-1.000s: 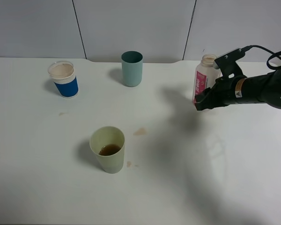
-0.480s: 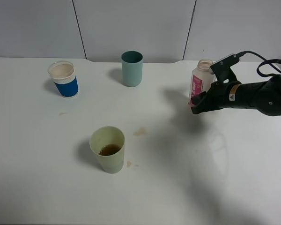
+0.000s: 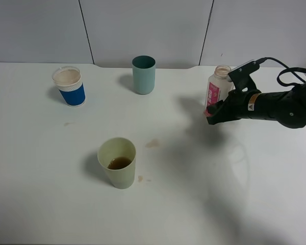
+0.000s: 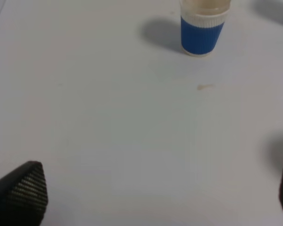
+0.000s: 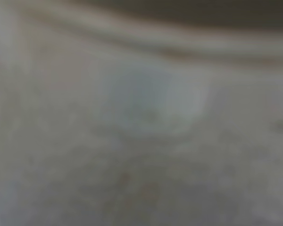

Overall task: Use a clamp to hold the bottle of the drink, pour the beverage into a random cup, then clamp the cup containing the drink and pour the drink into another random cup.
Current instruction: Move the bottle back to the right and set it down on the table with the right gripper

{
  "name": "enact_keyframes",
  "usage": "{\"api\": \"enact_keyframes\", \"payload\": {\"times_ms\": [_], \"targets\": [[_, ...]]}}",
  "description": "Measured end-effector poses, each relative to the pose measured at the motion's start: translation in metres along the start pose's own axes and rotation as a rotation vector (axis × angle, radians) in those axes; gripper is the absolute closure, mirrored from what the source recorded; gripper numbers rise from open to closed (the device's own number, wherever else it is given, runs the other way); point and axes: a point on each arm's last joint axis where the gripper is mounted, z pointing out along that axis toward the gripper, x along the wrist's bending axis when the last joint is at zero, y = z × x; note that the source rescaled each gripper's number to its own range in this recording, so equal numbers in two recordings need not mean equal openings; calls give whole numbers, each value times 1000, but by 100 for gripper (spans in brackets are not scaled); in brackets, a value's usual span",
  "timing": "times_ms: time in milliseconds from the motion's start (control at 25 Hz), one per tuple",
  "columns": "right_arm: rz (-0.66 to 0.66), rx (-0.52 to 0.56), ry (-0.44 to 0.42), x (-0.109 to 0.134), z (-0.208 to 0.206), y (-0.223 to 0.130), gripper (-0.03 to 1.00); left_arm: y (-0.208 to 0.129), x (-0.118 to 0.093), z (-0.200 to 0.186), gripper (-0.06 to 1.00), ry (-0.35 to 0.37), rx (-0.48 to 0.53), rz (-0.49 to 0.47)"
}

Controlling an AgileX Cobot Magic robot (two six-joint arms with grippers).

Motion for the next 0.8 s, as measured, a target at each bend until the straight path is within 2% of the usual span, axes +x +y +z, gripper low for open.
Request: {"api": "enact_keyframes", "payload": {"times_ms": [240,360,480,560,600,680,800], "targets": [[3,-13,2,0,1,0,97,0,0,0,-6,0,0,0],[5,-14,1,0,1,0,93,0,0,0,-6,0,0,0],[14,-20,-4,0,1,1,76,0,0,0,-6,0,0,0],[22,-28,-7,-1,1,2,61,0,0,0,-6,0,0,0],[35,-30,-11,-1,1,2,49,0,0,0,-6,0,0,0],[51,-30,-13,-1,1,2,37,0,0,0,-6,0,0,0],[79,-33,-13,-1,1,2,32,0,0,0,-6,0,0,0]]}}
